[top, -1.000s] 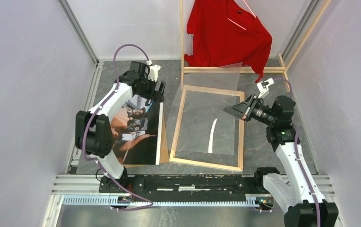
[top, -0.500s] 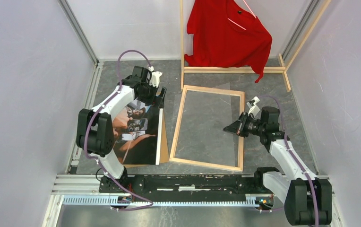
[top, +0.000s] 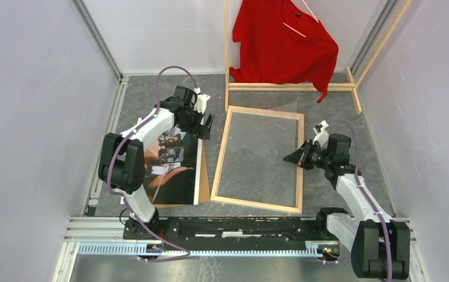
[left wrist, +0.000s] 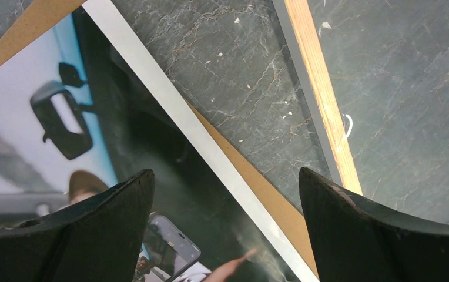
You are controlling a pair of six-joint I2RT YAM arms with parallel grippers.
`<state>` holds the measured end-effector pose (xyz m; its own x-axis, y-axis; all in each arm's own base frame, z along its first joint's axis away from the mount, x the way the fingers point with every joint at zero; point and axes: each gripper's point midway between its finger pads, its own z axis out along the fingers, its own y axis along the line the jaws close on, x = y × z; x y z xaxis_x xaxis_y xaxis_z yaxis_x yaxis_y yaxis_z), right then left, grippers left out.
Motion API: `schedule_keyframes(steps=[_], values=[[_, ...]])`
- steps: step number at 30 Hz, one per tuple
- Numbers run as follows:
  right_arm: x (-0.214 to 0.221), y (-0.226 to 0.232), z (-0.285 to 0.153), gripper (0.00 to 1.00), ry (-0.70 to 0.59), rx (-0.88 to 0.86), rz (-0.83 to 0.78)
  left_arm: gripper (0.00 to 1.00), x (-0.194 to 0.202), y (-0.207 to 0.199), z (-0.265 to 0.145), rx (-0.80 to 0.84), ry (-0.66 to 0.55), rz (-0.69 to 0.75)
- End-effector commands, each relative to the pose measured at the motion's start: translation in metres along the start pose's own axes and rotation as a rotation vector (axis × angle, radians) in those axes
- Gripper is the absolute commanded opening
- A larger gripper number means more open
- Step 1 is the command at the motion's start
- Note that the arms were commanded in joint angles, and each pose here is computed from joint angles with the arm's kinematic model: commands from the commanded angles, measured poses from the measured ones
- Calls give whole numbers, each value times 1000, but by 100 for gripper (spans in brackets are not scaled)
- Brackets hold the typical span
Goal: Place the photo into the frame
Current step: Place the photo frame item in the photo frame.
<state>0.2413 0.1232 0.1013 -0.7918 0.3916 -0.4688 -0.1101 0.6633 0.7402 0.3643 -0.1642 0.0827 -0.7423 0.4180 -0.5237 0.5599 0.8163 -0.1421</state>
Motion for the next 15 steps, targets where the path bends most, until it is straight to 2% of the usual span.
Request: schedule_keyframes(steps=[1, 15], values=[[-18, -3, 2, 0, -57, 8, -58, 97, -7, 4, 1, -11, -27, 50], [-10, -14, 5, 0, -13, 11, -50, 97, -5, 4, 4, -22, -17, 63]])
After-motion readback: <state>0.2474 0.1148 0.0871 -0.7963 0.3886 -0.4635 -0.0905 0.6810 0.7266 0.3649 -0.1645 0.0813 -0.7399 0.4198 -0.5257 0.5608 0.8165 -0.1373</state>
